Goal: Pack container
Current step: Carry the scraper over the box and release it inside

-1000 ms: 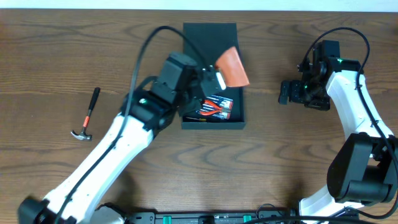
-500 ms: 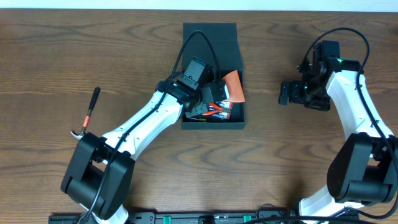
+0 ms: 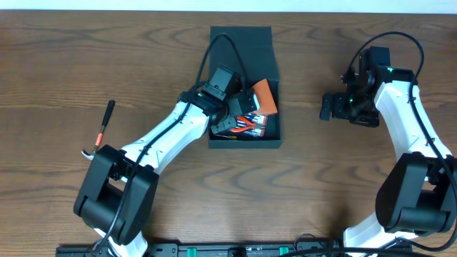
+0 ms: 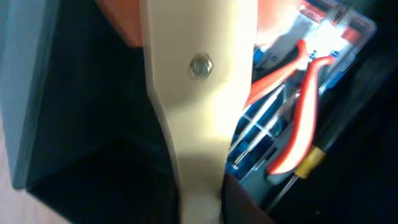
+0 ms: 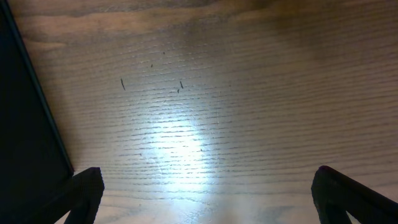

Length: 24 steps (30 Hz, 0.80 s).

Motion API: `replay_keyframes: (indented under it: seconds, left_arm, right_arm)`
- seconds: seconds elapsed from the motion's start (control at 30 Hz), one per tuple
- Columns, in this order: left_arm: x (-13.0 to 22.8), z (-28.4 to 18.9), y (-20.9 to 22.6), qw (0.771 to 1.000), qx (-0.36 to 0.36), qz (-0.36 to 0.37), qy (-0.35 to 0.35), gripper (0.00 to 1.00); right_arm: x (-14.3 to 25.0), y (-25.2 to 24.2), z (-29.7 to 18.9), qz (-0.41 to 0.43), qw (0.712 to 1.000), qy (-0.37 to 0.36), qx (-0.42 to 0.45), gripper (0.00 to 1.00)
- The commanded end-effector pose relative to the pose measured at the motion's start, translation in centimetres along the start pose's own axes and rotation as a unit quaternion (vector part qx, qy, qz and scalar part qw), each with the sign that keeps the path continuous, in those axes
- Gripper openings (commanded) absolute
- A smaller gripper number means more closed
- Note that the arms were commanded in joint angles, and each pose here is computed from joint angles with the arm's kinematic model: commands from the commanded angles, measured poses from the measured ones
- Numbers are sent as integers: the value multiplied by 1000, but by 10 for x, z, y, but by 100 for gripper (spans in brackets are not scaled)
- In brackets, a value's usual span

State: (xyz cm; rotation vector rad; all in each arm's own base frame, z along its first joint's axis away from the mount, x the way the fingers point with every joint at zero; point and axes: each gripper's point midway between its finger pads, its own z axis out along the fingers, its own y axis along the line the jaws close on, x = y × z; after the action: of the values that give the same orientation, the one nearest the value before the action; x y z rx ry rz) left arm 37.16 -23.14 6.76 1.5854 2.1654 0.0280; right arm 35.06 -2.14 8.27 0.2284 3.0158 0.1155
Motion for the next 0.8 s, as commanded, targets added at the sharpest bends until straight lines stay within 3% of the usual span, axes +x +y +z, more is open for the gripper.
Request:
replay_keyframes:
  seconds: [0.0,0.1,0.17,0.5,0.77]
  left_arm:
    - [1,-2,12,999,-9,-35,-3,49]
    - [2,-2,13,999,-10,-36,-2,75]
    - [2,-2,13,999,-10,-36,-2,84]
    - [-4,-21,17,993,-19,-116,-16,93]
    - [8,-134,44,969,-97,-227,-21,99]
  right_arm:
    - [2,4,0,-11,1000,2,-4,99]
    - [2,4,0,-15,1000,2,-4,99]
    - [2,4,0,-15,1000,2,-4,99]
    - [2,4,0,-18,1000,2,-4,99]
    - [-1,4,0,-18,1000,-2,-4,99]
